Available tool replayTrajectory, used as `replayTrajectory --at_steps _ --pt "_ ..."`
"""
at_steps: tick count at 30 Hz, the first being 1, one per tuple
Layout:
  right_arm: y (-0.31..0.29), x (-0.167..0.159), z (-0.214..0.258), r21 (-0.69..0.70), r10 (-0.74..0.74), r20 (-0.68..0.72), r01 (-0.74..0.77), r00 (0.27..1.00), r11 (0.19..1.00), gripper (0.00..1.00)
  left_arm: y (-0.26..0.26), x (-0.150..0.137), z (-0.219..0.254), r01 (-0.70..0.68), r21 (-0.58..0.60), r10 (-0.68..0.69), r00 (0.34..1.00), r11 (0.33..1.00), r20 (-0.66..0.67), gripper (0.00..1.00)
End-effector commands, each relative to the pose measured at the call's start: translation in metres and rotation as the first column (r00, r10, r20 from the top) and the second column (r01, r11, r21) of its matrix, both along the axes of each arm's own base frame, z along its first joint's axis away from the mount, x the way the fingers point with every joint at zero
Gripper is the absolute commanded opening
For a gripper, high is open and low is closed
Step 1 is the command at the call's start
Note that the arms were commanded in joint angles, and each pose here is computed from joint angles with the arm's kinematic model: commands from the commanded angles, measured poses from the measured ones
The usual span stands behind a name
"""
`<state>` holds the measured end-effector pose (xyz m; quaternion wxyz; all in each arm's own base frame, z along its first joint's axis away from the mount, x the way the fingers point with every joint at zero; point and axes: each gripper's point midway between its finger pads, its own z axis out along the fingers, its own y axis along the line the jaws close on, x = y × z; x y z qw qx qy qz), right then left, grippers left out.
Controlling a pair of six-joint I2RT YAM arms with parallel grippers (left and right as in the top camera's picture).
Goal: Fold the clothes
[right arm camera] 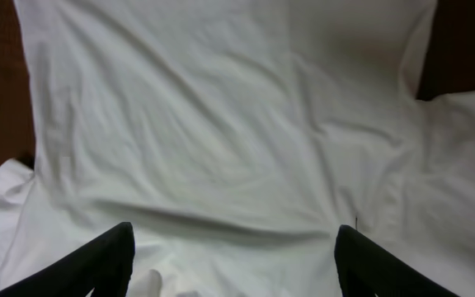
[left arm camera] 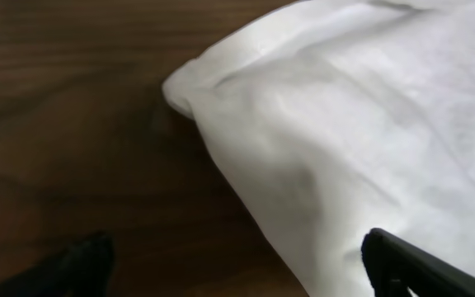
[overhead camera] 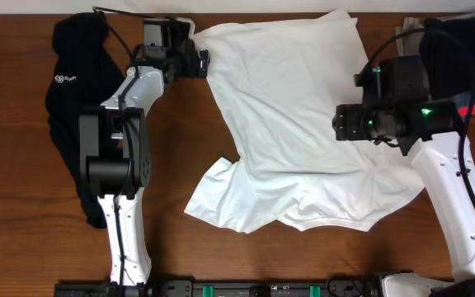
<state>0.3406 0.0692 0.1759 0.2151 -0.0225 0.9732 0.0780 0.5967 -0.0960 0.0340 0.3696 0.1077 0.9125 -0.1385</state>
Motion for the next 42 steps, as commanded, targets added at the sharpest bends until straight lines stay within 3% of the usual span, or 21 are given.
replayTrajectory --at_steps 1,7,8,10,11,15,20,32,42 --pt "0.006 -0.002 0.003 0.005 0.006 0.008 -0.006 1.0 1.0 0.75 -0.016 -0.002 -0.016 0.038 -0.008 -0.038 0.999 0.999 -0.011 0.94" --pt "0.008 -0.003 0.003 0.014 -0.003 0.002 0.003 1.0 1.0 0.73 -0.024 0.007 -0.021 -0.021 -0.08 0.021 1.0 0.997 0.0 0.76" --pt "0.009 -0.003 0.003 0.014 0.0 0.003 0.0 1.0 1.0 0.73 -0.025 0.009 -0.021 -0.029 -0.09 0.029 1.0 0.996 0.006 0.68" --pt "0.011 -0.003 0.003 0.012 0.006 0.003 -0.006 1.0 1.0 0.73 -0.026 0.012 -0.019 -0.035 -0.1 0.036 0.999 0.994 0.017 0.41" --pt "0.012 -0.003 0.003 0.012 0.009 0.004 -0.009 1.0 1.0 0.73 -0.026 0.013 -0.017 -0.036 -0.103 0.038 0.999 0.994 0.024 0.34" --pt "0.013 -0.003 0.003 0.013 0.01 0.005 -0.01 1.0 1.0 0.73 -0.023 0.018 -0.012 -0.045 -0.107 0.051 0.998 0.993 0.048 0.23" --pt "0.013 -0.003 0.003 0.013 0.009 0.004 -0.009 1.0 1.0 0.72 0.001 0.023 -0.014 -0.162 -0.116 0.166 0.986 0.98 0.025 0.08" --pt "0.019 -0.002 -0.003 0.022 -0.001 -0.015 0.001 1.0 1.0 0.69 0.106 0.026 0.03 -0.369 -0.176 0.377 0.926 0.913 0.012 0.06" --pt "0.029 -0.001 -0.038 0.014 0.005 -0.125 -0.004 0.992 1.0 0.68 0.194 0.011 0.083 -0.485 -0.177 0.502 0.863 0.856 0.061 0.06"
